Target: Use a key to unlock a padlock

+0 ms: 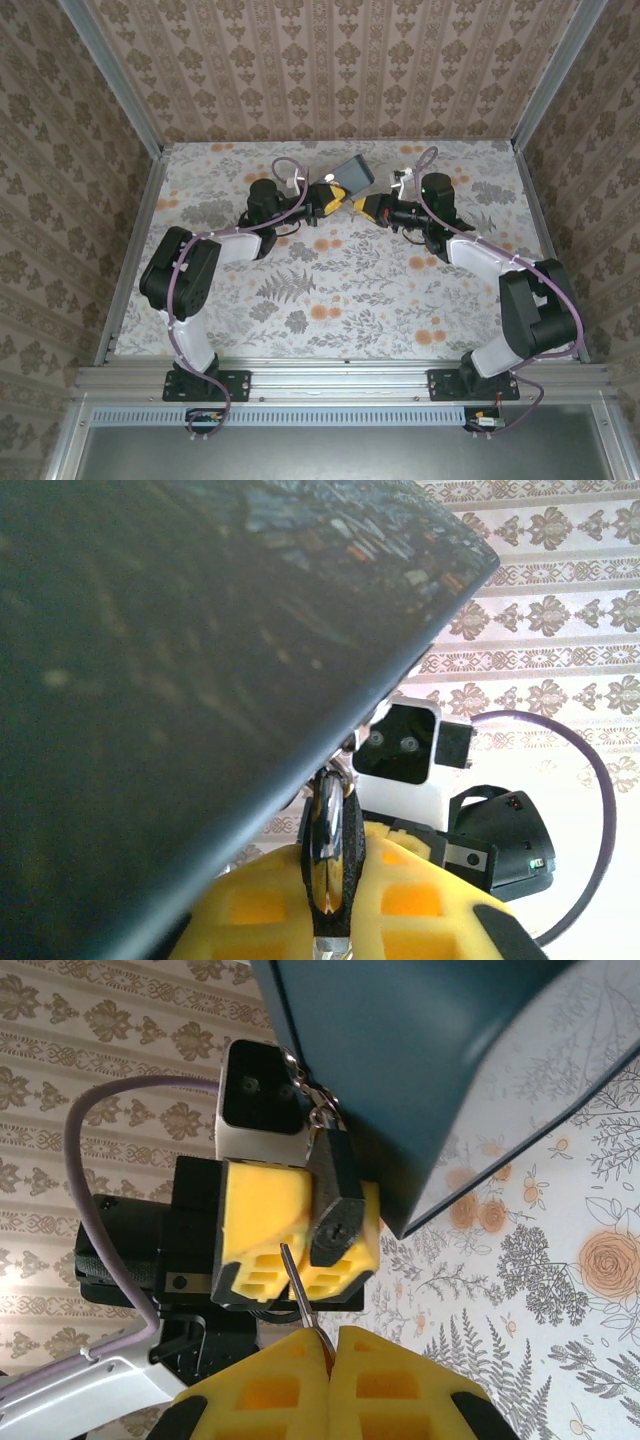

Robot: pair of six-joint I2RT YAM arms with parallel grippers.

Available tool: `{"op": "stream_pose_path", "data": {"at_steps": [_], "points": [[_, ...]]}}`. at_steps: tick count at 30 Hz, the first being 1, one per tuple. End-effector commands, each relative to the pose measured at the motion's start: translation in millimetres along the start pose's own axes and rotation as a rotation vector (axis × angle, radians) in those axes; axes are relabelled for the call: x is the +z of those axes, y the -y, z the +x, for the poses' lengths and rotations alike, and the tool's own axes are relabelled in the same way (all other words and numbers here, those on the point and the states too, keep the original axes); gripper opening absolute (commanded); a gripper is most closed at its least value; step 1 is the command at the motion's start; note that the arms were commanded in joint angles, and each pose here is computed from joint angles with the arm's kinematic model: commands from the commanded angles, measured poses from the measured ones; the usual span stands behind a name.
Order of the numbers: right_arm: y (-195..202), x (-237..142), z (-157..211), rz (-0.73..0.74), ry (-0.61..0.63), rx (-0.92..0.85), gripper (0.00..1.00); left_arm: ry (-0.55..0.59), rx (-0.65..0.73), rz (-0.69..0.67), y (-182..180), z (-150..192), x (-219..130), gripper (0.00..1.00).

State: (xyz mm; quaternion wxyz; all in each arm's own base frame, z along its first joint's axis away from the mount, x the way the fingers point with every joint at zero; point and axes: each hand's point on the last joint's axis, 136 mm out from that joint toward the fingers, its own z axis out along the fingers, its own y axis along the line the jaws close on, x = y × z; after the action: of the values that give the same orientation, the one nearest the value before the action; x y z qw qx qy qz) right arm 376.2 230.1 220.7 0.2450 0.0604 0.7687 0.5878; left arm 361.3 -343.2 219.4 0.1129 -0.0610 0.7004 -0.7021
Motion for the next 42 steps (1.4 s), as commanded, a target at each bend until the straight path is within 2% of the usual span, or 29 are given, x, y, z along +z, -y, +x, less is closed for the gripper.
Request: {"op": "stream_pose_path", "data": {"at_steps": [1, 42], "points": [[-8.9, 4.6, -5.4, -0.024, -0.008, -0.025, 0.00, -0.009, 0.110, 0.084, 29.7, 3.7, -2.9, 0.00], [17.0, 8.5, 6.6, 0.009, -0.041, 0.019, 0.00, 0.054, 0.087, 0.106, 24.9, -10.2, -9.9, 0.00]]}}
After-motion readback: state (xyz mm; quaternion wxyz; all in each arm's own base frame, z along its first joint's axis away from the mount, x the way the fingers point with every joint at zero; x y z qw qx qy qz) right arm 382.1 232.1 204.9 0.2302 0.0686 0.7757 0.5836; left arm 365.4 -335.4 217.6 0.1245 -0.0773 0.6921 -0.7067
